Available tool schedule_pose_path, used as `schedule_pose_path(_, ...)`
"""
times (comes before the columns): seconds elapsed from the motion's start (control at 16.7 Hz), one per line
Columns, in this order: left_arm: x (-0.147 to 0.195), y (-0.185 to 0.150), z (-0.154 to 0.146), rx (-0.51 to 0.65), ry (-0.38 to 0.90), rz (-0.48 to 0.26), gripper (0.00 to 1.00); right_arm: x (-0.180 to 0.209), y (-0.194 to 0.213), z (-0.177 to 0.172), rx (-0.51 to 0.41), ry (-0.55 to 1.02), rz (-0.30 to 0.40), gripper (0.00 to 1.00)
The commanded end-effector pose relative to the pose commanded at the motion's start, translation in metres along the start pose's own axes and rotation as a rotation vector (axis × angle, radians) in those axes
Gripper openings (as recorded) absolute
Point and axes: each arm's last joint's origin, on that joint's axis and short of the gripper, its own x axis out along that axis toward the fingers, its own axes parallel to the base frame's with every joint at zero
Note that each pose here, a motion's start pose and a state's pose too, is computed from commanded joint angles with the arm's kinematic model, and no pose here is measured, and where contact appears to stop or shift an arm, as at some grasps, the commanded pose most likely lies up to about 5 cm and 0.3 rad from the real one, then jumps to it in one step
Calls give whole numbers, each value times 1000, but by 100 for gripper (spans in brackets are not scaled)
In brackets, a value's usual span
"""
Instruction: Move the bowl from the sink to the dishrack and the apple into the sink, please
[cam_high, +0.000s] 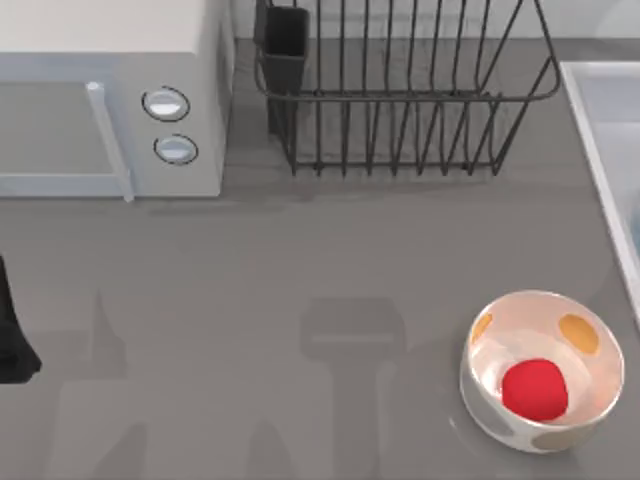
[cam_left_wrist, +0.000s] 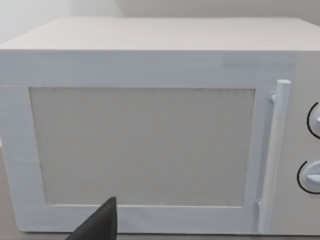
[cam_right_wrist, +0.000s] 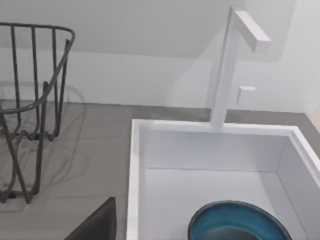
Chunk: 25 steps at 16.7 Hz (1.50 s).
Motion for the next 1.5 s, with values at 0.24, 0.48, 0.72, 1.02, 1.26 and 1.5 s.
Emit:
schedule_pose_path(0.24,0,0,0,0,0,0,100,45,-12,62,-59,219,-25,100)
schedule_pose_path(0.48,0,0,0,0,0,0,100,133,-32,94,-99,509,-24,100)
schedule_pose_path(0.72,0,0,0,0,0,0,100,229,-60,79,-106,798,0,100)
schedule_pose_path(1.02,0,0,0,0,0,0,100,313,-97,31,-75,1072,44,100)
schedule_pose_path(1.26,0,0,0,0,0,0,100,350,-123,-8,-33,1215,75,100)
schedule_pose_path(1.5,0,0,0,0,0,0,100,368,-141,-33,4,1290,93,100)
